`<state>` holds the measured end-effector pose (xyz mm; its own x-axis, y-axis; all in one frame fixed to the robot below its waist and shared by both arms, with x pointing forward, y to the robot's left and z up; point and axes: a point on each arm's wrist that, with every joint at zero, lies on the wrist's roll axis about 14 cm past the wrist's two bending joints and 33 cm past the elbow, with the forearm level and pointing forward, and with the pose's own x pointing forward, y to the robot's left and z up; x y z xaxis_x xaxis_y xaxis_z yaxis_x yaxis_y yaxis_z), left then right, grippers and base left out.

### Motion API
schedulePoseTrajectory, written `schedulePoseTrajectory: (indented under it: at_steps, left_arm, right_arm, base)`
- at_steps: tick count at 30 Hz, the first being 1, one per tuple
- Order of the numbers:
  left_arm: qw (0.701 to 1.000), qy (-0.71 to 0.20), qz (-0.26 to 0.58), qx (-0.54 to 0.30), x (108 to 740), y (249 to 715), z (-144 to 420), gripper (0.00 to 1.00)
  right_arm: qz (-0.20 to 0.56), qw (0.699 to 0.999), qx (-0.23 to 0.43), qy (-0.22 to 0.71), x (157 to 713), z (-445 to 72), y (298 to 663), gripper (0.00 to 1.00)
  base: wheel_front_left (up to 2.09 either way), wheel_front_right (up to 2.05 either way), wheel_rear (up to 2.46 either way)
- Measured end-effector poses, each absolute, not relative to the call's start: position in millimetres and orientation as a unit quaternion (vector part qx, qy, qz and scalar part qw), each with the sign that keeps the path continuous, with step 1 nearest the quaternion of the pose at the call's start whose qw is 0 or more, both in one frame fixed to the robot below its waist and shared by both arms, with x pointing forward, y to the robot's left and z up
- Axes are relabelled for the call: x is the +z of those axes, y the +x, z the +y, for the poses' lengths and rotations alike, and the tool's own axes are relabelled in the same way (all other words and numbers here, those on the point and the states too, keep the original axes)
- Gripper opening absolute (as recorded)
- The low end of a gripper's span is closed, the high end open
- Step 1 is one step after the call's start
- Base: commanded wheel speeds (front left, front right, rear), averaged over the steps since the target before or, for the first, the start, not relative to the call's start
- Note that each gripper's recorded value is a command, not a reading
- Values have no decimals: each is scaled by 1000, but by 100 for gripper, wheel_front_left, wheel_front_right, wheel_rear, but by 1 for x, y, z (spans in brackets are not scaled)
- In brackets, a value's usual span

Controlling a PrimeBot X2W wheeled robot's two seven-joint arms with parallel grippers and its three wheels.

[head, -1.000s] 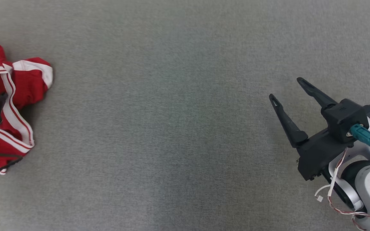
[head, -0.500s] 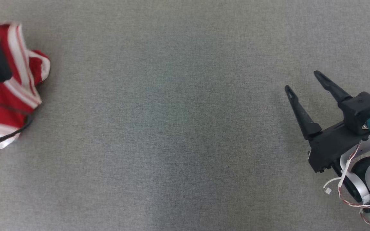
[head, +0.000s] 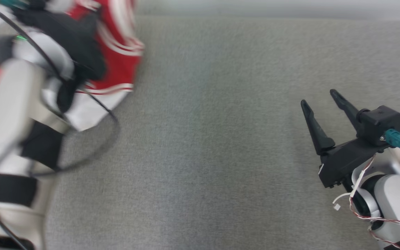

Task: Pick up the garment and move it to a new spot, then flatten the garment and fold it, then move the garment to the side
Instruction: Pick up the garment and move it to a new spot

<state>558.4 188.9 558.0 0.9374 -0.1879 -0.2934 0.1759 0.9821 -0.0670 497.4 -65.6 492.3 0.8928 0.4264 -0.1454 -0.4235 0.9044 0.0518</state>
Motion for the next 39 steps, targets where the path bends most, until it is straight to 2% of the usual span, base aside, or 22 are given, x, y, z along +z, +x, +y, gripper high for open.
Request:
schedulePoseTrajectory:
  at_steps: [3, 9, 21, 30, 39]
  left_arm:
    - [978, -32, 144, -150, 556, 543, 145, 0]
    - [962, -53, 145, -225, 550, 517, 94, 0]
    - [897, -78, 131, -415, 574, 469, -50, 0]
    - [856, -85, 136, -492, 572, 444, -121, 0]
    - [844, -40, 163, -510, 529, 452, -160, 0]
  right_arm:
    - [74, 975, 207, 20, 496, -70, 492, 100]
    - [66, 982, 175, 30, 503, -90, 478, 100]
    - [56, 996, 69, 29, 508, -167, 438, 100]
    - [45, 999, 7, 30, 513, -209, 412, 100]
    - [39, 998, -23, 39, 516, -225, 402, 100]
  base:
    - [0, 0, 0]
    - [0, 0, 0]
    - [0, 0, 0]
    - [0, 0, 0]
    - [0, 0, 0]
